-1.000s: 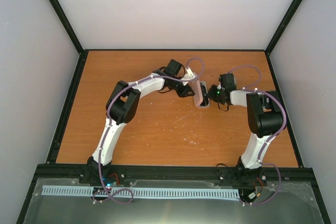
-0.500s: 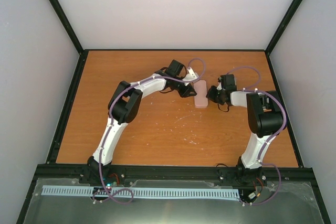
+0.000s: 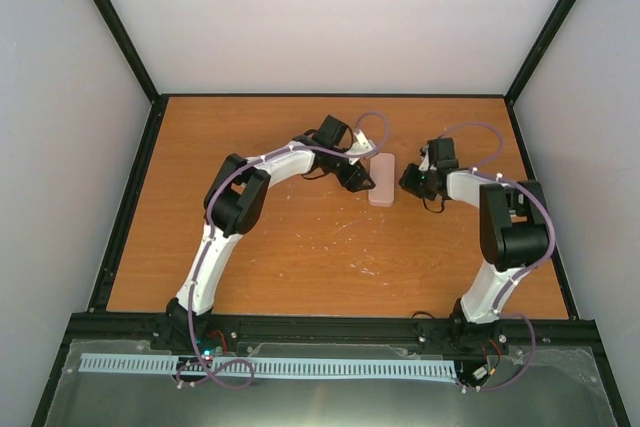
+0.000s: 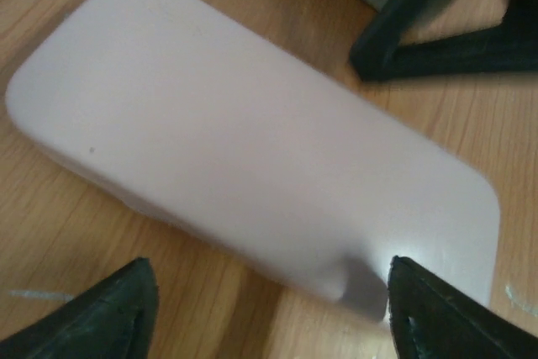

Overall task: Organize the sunglasses
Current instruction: Close the sunglasses case at the center of the board, then reset both arms

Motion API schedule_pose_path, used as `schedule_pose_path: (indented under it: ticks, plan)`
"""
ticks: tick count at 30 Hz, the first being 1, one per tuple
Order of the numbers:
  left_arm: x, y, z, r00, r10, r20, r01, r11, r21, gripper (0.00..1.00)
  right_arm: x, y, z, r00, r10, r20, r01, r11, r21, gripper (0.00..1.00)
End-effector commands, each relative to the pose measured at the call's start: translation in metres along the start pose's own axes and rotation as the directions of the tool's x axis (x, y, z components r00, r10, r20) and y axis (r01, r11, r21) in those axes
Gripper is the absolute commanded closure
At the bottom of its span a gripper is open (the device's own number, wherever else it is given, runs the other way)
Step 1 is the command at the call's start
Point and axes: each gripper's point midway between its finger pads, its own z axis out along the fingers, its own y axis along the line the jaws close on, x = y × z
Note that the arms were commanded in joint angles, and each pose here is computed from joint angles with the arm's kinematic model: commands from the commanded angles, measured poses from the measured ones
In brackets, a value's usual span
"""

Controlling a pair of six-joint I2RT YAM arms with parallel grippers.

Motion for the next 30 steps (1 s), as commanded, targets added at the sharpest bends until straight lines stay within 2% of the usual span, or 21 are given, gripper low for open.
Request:
schedule_pose_path:
  ticks: [1, 2, 3, 9, 14, 17, 21, 30]
  plan:
    - [-0.033, 0.012, -0.059, 0.997, 0.005, 0.081, 0.001, 0.998, -0.07, 0.16, -0.032, -0.006, -0.049, 0.994, -0.077, 0.074, 0.07, 0.994, 0.086, 0.74]
    - [-0.043, 0.013, -0.079, 0.994, 0.01, 0.107, 0.0, 0.996, -0.094, 0.04, -0.038, -0.005, -0.059, 0.991, -0.095, 0.094, 0.086, 0.992, 0.097, 0.7]
    - [-0.048, 0.016, -0.095, 0.992, 0.006, 0.124, 0.009, 0.993, -0.119, 0.01, -0.043, -0.004, -0.069, 0.988, -0.108, 0.109, 0.096, 0.99, 0.108, 0.67]
    - [-0.056, 0.021, -0.193, 0.978, -0.012, 0.206, 0.072, 0.956, -0.286, 0.0, -0.053, 0.002, -0.12, 0.976, -0.157, 0.153, 0.136, 0.981, 0.139, 0.49]
    - [-0.018, 0.024, -0.254, 0.968, -0.104, 0.227, 0.183, 0.916, -0.358, 0.01, -0.036, -0.021, -0.153, 0.982, -0.125, 0.14, 0.096, 0.976, 0.197, 0.43]
    - [0.013, 0.021, -0.269, 0.971, -0.127, 0.205, 0.202, 0.892, -0.405, 0.0, -0.029, -0.03, -0.168, 0.981, -0.122, 0.151, 0.087, 0.971, 0.222, 0.42]
    - [0.035, 0.015, -0.274, 0.97, -0.149, 0.195, 0.219, 0.883, -0.416, 0.01, -0.028, -0.034, -0.178, 0.979, -0.122, 0.165, 0.08, 0.968, 0.239, 0.41]
    - [0.035, 0.013, -0.274, 0.97, -0.142, 0.198, 0.214, 0.887, -0.409, 0.0, -0.029, -0.028, -0.168, 0.987, -0.085, 0.14, 0.059, 0.983, 0.176, 0.43]
